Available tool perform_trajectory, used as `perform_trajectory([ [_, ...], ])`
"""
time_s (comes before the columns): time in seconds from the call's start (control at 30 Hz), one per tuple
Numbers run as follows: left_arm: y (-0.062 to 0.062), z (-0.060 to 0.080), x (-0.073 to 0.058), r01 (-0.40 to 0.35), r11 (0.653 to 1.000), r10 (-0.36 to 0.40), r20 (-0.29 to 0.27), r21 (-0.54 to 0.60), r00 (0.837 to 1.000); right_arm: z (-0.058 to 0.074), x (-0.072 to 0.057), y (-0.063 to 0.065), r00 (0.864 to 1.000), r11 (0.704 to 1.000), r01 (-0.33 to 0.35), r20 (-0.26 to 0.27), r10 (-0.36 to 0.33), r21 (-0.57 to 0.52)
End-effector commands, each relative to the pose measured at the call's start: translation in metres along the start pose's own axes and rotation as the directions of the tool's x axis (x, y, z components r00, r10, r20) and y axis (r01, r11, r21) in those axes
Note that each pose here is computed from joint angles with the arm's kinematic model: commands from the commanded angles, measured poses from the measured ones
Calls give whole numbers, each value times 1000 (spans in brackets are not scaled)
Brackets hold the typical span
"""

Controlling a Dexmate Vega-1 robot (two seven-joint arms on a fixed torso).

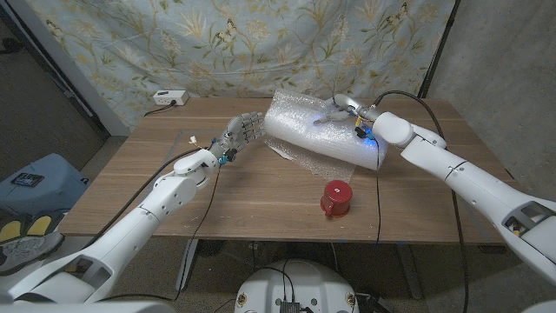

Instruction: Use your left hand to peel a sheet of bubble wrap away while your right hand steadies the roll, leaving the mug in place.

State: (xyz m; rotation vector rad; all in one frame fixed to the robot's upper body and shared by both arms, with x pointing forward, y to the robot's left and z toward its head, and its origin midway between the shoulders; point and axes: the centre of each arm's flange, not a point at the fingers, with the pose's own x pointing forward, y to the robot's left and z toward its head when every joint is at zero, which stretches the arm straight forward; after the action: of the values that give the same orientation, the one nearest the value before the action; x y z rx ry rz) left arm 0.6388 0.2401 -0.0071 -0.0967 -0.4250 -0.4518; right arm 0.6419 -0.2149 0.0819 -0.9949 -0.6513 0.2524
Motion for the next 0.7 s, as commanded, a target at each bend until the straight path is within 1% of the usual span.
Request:
perform_trajectory([
  [0.03,2,0,3,14,1000,-14,-2,-5,1000,3,-1,-9,1000,997,16,-18,-15,79],
  [0.17,1,-2,4,17,1000,-17,-4,-9,1000,1,-2,-12,999,991,18,-31,-14,136],
  [0.33,0,-2,5,17,1000,-17,-3,-13,1000,-3,-3,-15,999,976,25,-46,-15,218],
  [0.7,-3,-4,5,15,1000,-16,-12,-15,1000,-13,-7,-17,998,942,33,-59,-14,334],
])
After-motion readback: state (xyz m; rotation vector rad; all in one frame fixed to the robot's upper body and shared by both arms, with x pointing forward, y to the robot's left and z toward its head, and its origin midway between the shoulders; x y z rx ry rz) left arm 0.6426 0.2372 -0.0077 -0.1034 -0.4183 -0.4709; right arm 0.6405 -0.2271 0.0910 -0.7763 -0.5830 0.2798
